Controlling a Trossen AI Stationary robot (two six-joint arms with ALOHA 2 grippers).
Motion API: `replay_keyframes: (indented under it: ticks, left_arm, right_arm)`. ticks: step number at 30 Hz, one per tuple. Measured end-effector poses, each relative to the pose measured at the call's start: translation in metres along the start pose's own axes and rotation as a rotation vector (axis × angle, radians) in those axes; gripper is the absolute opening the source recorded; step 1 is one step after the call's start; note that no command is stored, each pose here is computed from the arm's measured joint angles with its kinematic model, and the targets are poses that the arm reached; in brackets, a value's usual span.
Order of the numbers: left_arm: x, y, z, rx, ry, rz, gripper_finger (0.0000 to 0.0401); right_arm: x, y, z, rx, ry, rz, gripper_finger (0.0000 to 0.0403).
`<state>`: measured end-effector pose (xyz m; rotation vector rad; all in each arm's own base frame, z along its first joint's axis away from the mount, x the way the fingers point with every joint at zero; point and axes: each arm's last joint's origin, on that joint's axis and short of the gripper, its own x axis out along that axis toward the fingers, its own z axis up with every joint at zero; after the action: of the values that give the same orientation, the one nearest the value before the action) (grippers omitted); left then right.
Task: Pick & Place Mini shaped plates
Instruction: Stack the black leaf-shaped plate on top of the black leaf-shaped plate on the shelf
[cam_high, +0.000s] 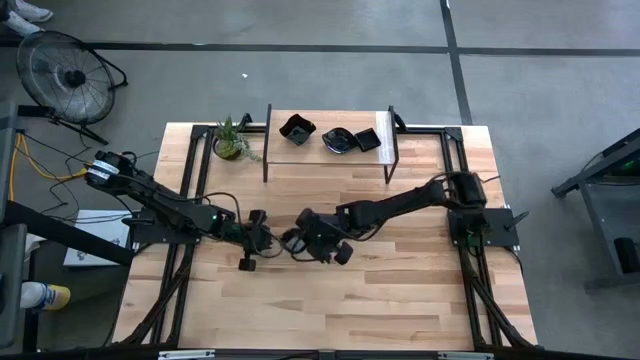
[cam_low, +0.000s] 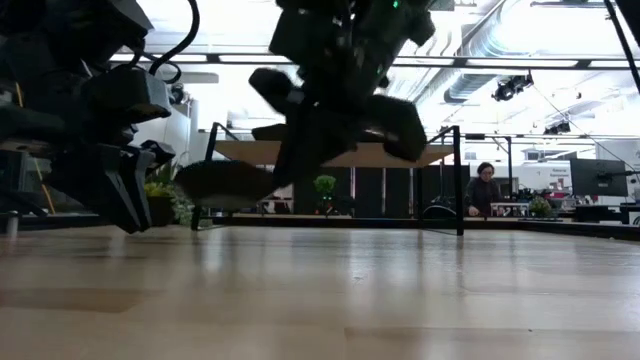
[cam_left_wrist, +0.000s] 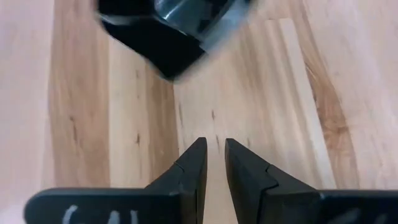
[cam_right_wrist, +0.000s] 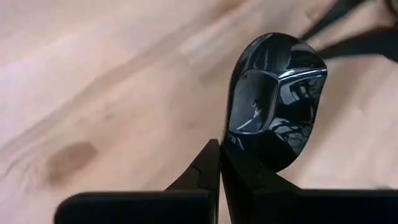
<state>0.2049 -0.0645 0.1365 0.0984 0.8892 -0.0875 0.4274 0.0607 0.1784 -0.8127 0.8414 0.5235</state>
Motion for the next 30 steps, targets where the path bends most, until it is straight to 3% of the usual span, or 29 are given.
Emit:
replay_keyframes:
  ticks: [7, 16, 21, 30]
  left_arm:
    - [-0.010, 0.004, -0.002, 0.033, 0.010, 0.067, 0.0056]
    - [-0.048, 0.015, -0.004, 0.088, -0.035, 0.206, 0.0056]
    - [-0.065, 0.018, -0.001, 0.179, -0.150, 0.227, 0.0056]
    - [-0.067, 0.021, -0.036, 0.275, -0.389, 0.194, 0.0056]
  right_arm:
    - [-0.040, -0.006, -0.005, 0.012, 0.164, -0.084, 0.0001]
    - [-0.102, -0.029, -0.021, 0.048, 0.291, -0.251, 0.0000]
    - [-0.144, -0.047, -0.042, 0.103, 0.327, -0.345, 0.0000]
    - [-0.177, -0.081, -0.100, 0.128, 0.393, -0.391, 0.0000]
